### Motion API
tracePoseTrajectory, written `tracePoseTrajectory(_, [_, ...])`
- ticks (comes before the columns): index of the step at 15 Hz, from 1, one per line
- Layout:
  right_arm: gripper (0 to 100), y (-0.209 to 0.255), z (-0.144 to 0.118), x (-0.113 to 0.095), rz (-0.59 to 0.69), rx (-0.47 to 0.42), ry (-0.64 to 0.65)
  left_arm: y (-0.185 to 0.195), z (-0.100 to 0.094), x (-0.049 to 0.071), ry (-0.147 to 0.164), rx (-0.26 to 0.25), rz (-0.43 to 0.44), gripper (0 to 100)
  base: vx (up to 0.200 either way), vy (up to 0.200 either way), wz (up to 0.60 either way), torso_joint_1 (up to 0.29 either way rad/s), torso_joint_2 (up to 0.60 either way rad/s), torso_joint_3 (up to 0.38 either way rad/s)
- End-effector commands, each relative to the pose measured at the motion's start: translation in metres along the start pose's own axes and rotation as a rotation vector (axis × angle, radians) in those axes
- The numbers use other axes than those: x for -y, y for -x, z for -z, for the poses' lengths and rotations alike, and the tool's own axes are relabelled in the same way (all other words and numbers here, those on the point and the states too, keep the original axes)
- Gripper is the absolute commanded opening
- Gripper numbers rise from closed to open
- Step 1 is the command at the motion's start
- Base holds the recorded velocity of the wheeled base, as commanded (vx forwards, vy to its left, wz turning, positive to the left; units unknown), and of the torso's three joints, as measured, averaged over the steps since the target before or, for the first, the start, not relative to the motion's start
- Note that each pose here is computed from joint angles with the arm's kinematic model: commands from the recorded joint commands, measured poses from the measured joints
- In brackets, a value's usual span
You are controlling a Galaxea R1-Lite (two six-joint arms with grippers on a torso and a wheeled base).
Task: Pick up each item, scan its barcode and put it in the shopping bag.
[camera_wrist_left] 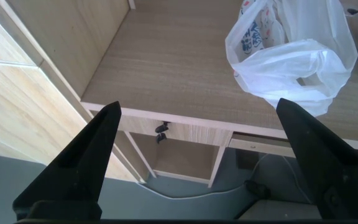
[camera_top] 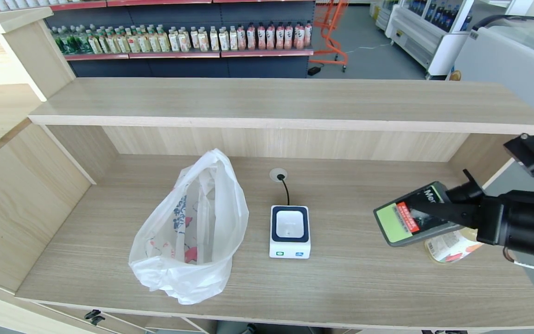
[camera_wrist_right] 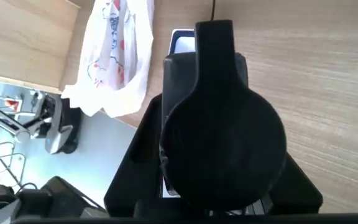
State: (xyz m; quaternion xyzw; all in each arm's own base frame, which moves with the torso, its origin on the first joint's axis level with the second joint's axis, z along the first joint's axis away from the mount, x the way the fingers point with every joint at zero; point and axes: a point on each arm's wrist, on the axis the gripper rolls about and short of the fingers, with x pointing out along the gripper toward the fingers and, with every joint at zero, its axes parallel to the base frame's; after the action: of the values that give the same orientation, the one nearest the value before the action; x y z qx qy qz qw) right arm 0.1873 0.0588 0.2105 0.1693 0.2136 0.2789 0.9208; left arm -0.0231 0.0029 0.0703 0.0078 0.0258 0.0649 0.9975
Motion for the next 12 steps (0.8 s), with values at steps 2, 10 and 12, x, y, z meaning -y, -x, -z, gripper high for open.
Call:
tracePoseTrajectory(2, [0,-0.073,0.019,0.003,-0.023,-0.129,-0.119,0.0,0.0,0.0,0.0,0.0,0.0,100,0.0,0.0,0.0,0.0,0.0,0.0])
tracePoseTrajectory(10, [0,-0.147,0.038,-0.002,0.007,-0.229,-0.102,0.0,0.0,0.0,0.0,-0.001,0.0,100,0.0,0.0,0.0,0.0,0.0,0.0])
tracePoseTrajectory(12, [0,-0.156,0.044,-0.003,0.011,-0.249,-0.099,0.0,0.0,0.0,0.0,-0.001,0.0,100,0.0,0.0,0.0,0.0,0.0,0.0])
